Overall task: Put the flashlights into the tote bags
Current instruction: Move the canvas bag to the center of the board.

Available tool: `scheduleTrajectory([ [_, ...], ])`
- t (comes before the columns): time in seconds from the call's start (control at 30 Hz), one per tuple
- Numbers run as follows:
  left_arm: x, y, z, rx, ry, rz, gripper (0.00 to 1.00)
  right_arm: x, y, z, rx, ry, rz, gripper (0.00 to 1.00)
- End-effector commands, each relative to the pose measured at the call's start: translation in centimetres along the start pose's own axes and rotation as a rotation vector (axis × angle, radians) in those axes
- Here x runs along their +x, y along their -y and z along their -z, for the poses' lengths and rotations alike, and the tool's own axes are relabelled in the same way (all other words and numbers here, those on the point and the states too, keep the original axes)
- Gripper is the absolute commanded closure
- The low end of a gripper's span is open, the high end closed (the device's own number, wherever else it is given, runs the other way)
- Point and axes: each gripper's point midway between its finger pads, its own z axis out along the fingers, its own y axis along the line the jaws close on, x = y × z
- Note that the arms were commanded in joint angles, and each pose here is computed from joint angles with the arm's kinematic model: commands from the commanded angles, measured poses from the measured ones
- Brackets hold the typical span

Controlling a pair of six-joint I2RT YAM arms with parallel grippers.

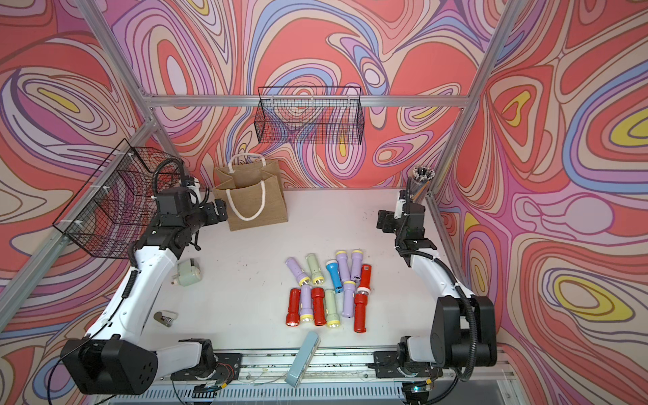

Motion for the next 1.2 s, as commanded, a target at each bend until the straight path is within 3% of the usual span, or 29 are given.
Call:
scheduleTrajectory([
  [0.0,1.7,-0.4,-0.9,-0.032,-0.116,-0.026,0.05,0.0,-1.9,0.7,-0.046,-0.032,0.051,0.09],
  [0.23,-2.6,0.6,-3.6,-0.039,-0.167,-0.111,0.18,0.6,-5.2,0.7,-0.151,-0.062,0.012,0.12],
  [0.57,-3.8,0.4,-9.9,-0.098,-0.269,-0.206,0.26,-0.1,-9.6,0.1,-0.248,-0.071,-0.026,0.13],
  [0.83,-4.1,0.6,-14.1,-0.095,-0.280,-0.273,0.29,0.9,-12.0,-0.2,-0.303,-0.096,-0.069,0.14],
  [1.17,-5.1,0.6,-16.4,-0.112,-0.228,-0.313,0.28,3.0,-16.3,-1.0,-0.362,-0.161,0.012,0.15],
])
